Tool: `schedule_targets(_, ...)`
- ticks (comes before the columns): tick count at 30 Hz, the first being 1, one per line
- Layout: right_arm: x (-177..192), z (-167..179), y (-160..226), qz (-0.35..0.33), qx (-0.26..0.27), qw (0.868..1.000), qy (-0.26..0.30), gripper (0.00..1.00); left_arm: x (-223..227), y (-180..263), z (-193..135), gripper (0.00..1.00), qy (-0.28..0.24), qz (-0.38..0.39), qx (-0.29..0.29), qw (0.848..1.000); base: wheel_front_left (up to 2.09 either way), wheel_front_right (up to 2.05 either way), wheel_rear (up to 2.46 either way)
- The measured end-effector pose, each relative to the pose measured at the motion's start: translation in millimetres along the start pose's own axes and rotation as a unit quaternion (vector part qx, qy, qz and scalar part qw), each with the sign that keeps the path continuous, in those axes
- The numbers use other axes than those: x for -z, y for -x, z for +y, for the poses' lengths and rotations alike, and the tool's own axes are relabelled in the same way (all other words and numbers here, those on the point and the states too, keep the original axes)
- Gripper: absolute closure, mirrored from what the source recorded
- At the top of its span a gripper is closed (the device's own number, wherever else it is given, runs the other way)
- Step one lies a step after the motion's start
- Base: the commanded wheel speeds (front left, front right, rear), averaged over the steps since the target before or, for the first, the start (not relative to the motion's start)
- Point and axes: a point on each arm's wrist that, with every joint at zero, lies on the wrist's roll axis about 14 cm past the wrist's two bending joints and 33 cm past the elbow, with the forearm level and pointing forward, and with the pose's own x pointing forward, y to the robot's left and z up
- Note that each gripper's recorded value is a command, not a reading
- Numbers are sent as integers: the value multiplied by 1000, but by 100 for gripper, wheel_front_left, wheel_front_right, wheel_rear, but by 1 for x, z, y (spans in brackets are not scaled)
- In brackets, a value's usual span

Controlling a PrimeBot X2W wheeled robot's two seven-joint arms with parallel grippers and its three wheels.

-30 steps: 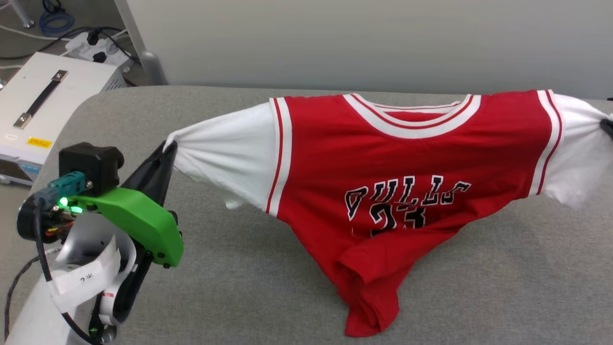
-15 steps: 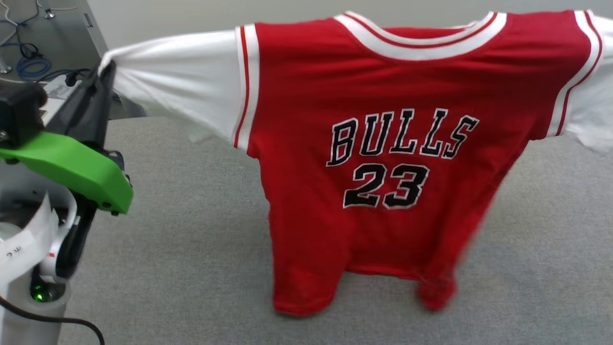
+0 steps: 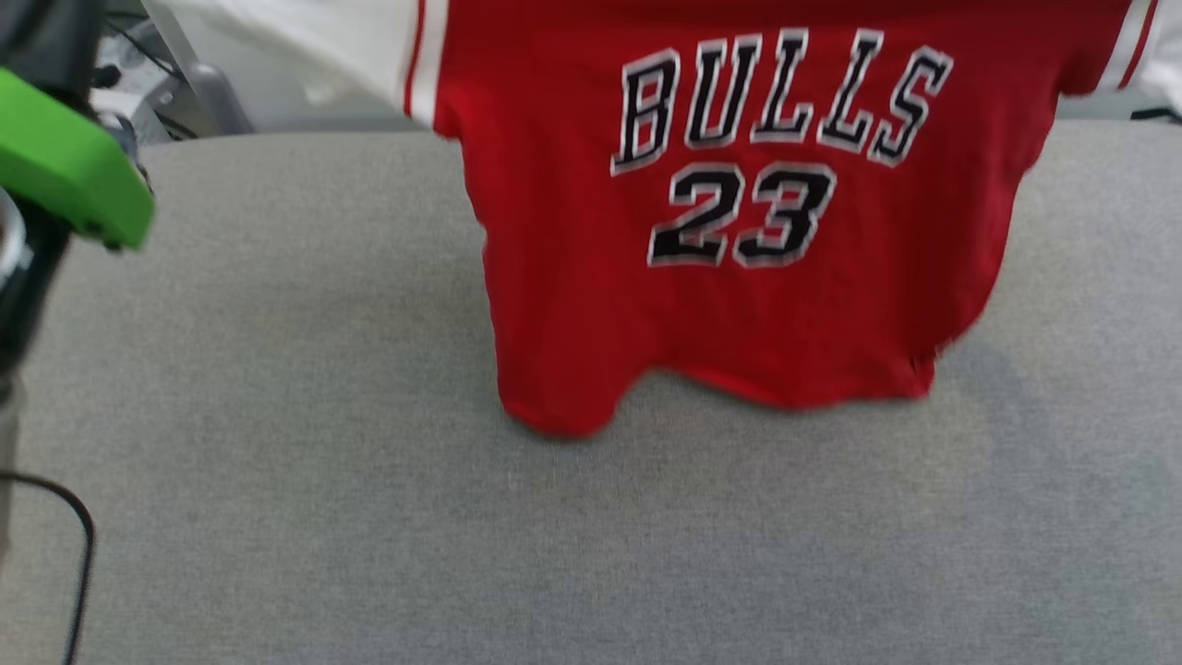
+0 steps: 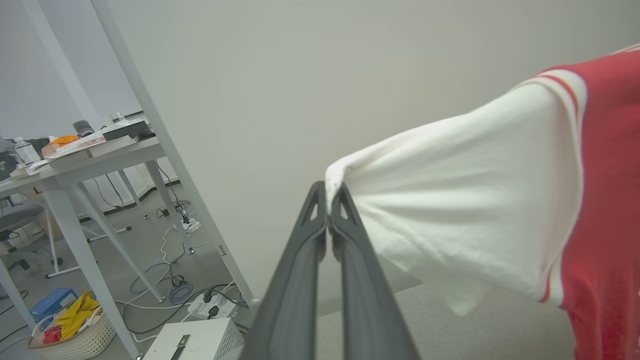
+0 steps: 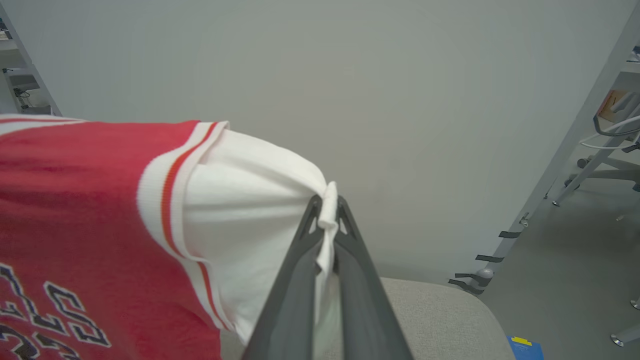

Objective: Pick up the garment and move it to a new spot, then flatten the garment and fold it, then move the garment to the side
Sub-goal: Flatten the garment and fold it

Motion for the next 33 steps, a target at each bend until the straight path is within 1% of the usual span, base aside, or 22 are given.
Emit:
schedule_targets(5, -6, -6, -42, -16, 8, 1000, 18, 100, -2, -47, 13, 100, -28, -6, 9, 1000, 0, 0, 0)
schedule_targets(9, -18, -19, -80, -48, 28, 998, 23, 100, -2, -92, 21, 100, -50, -13, 8, 999, 0, 0, 0)
schedule_targets(10, -17, -25, -101, -63, 38, 997, 24, 100, 2, -118, 22, 100, -61, -16, 7, 998, 0, 0, 0)
schedule_targets(17, 12, -28, -168, -90, 54, 994, 31, 100, 26, -184, 33, 100, -85, -40, -10, 995, 0, 0, 0)
schedule_targets(21, 24, -33, -194, -112, 67, 991, 37, 100, 53, -208, 35, 100, -85, -40, -14, 995, 0, 0, 0)
schedule_targets(24, 34, -40, -209, -129, 80, 988, 27, 100, 69, -223, 34, 100, -79, -53, -17, 995, 0, 0, 0)
schedule_targets(27, 55, -38, -222, -120, 81, 989, 26, 100, 86, -233, 32, 100, -74, -59, -19, 995, 0, 0, 0)
schedule_targets(30, 82, -33, -230, -96, 76, 992, 25, 100, 110, -236, 29, 100, -69, -53, -17, 996, 0, 0, 0)
schedule_targets(33, 95, -28, -233, -89, 71, 993, 14, 100, 128, -233, 28, 100, -64, -43, -17, 997, 0, 0, 0)
